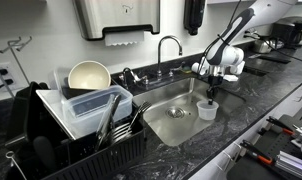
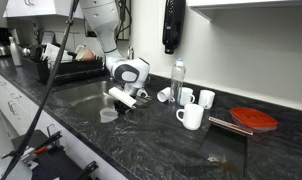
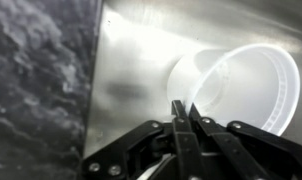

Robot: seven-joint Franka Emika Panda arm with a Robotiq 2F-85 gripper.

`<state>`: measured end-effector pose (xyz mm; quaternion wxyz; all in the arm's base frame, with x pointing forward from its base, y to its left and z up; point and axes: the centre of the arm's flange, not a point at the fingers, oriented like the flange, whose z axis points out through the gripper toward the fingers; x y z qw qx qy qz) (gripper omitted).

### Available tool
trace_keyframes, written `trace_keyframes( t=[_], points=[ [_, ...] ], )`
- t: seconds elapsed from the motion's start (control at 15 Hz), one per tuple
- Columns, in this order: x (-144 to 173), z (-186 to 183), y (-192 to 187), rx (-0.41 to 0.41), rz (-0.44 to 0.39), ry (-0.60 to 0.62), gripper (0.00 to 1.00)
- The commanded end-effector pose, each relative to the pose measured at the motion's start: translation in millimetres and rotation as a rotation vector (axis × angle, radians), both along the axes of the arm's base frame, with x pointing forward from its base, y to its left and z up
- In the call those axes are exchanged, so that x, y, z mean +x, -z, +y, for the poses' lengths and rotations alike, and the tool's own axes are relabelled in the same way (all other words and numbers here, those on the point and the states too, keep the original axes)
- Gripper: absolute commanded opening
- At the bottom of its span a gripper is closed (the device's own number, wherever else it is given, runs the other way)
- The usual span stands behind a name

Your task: Put the clear bowl in the sink

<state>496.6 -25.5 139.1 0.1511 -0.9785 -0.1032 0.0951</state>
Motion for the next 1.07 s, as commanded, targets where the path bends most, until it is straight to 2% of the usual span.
trace_keyframes(
  t=[0.0,0.07,0.27,0.47,0.53,0.6,0.73,0.8,1.0],
  points=[
    [13,-2,-1,0.034,-0.024,-0.017,0.32],
    [15,-2,-5,0.034,-0.026,-0.025,0.33],
    [12,1,-26,0.044,-0.044,-0.045,0.55],
    [1,-1,-72,0.059,-0.040,-0.059,0.75],
    [17,4,-42,0.029,-0.045,-0.043,0.83],
    [17,3,-54,0.030,-0.051,-0.044,0.64],
    [16,4,-50,0.030,-0.045,-0.046,0.78],
    [14,5,-44,0.032,-0.035,-0.046,0.82],
    [15,5,-40,0.033,-0.031,-0.045,0.83]
  ],
)
